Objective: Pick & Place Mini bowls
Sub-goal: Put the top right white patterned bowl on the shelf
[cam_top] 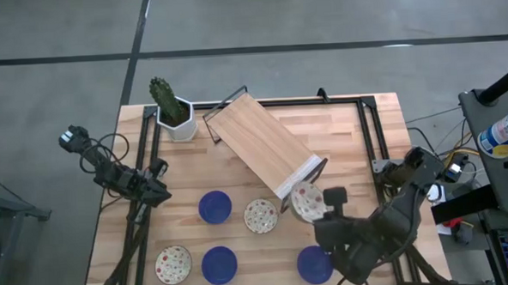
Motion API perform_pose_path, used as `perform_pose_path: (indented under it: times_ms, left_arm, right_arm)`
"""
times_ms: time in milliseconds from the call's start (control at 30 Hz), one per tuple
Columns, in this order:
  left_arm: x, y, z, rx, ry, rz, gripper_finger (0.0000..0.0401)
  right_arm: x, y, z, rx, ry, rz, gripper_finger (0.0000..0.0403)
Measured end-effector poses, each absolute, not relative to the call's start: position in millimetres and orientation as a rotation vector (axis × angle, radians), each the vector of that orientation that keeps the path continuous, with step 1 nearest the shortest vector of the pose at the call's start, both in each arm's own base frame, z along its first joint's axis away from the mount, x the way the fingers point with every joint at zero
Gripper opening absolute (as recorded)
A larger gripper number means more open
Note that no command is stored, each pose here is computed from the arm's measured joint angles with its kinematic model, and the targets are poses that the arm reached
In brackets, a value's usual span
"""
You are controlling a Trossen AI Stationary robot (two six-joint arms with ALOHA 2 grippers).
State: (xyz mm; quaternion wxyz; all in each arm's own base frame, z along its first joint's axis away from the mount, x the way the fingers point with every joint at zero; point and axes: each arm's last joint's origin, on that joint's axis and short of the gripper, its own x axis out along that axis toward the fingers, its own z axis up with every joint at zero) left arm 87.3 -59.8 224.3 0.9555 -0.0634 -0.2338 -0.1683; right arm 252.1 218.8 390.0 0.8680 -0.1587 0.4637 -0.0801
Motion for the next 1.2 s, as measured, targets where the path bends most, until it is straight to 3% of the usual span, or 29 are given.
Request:
perform_pose_path:
  times_ms: [533,933,1200]
  left_arm:
    - [88.3,-60.5,222.2,-0.128,-0.449,-0.347,0.0]
    - [88.9,-61.0,220.7,-0.124,-0.433,-0.349,0.0]
    - [89.5,-61.5,219.1,-0.121,-0.416,-0.352,0.0]
  right_arm:
    - [306.4,155.9,400.3,-0.65,0.921,-0.247,0.0008]
    - [336.8,92.8,400.9,-0.661,1.005,-0.255,0.0008]
    - [345.8,54.1,397.5,-0.522,1.08,-0.184,0.0008]
